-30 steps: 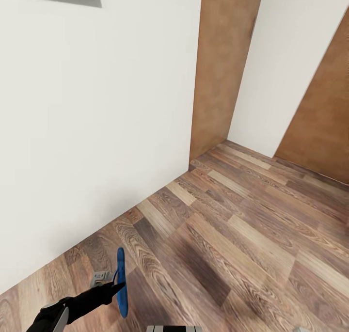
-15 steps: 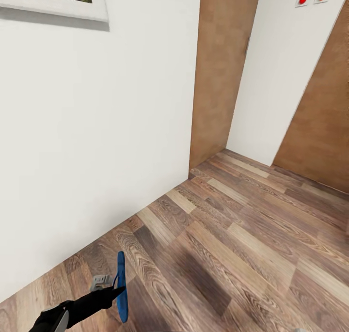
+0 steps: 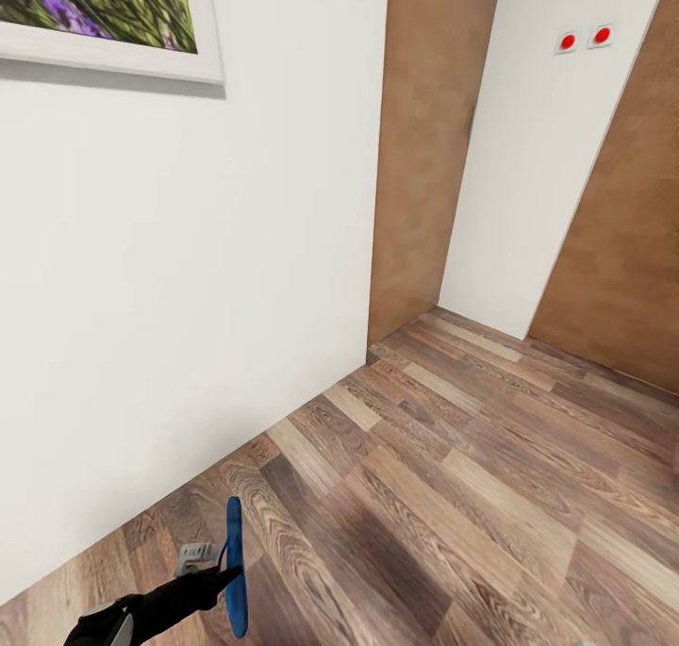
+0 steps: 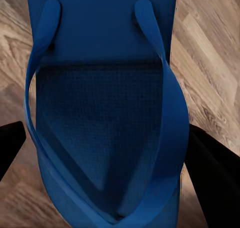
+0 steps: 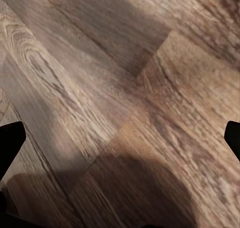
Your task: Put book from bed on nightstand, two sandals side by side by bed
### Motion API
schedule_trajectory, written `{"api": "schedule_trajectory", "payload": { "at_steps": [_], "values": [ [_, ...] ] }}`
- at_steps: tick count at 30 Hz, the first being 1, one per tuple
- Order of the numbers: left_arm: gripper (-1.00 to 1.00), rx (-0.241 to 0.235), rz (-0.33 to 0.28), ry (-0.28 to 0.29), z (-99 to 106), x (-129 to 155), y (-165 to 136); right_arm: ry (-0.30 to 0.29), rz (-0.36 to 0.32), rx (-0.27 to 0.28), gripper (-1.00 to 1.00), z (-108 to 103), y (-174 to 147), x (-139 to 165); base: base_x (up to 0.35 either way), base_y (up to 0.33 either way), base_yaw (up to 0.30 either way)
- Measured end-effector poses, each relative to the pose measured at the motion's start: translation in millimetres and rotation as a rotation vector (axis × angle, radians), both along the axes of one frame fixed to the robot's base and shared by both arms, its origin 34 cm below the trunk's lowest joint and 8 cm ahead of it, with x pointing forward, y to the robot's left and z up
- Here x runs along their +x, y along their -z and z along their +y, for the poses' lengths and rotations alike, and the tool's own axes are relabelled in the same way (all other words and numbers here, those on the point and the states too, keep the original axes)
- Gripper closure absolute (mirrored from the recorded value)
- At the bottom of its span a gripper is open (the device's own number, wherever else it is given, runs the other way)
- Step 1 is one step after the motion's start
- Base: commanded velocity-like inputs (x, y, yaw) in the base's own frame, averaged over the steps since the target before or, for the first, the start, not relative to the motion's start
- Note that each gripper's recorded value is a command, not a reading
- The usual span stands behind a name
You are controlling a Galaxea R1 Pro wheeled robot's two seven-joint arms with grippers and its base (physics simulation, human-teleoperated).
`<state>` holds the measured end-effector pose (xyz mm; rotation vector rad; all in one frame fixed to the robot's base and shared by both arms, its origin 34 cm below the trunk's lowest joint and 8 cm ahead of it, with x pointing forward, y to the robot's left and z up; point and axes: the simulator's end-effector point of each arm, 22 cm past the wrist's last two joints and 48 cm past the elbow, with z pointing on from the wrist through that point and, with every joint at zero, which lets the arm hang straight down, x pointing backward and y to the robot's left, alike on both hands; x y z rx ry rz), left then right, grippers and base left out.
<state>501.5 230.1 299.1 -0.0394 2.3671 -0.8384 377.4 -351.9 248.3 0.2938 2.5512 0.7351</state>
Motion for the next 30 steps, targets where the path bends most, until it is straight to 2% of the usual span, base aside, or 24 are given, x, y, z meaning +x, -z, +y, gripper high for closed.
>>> {"api": "schedule_trajectory", "payload": {
  "at_steps": [1,6,10,12,15,21,30],
  "values": [
    [1.00,0.004,0.017,-0.002,-1,-7,7,0.007,0.018,0.008,-1.00,2,4,-7,0.000,0.000,0.000],
    [1.00,0.003,0.012,-0.014,-5,-8,6,0.016,0.020,0.016,-1.00,5,4,-11,0.000,0.000,0.000],
    [1.00,0.052,-0.013,-0.044,3,-1,5,0.008,-0.040,-0.006,-1.00,3,-3,-1,0.000,0.000,0.000],
    [1.00,0.092,-0.021,-0.071,11,3,6,-0.001,-0.089,-0.026,-1.00,1,-8,6,0.000,0.000,0.000],
    [1.00,0.113,-0.034,-0.090,12,8,4,-0.005,-0.124,-0.037,-1.00,-1,-14,11,0.000,0.000,0.000],
    [1.00,0.107,-0.057,-0.092,1,13,-6,-0.002,-0.145,-0.038,-1.00,-1,-20,14,0.000,0.000,0.000],
    [1.00,0.107,-0.107,-0.094,-2,22,-25,0.000,-0.180,-0.038,-1.00,-1,-32,22,0.000,0.000,0.000]
  ]
}}
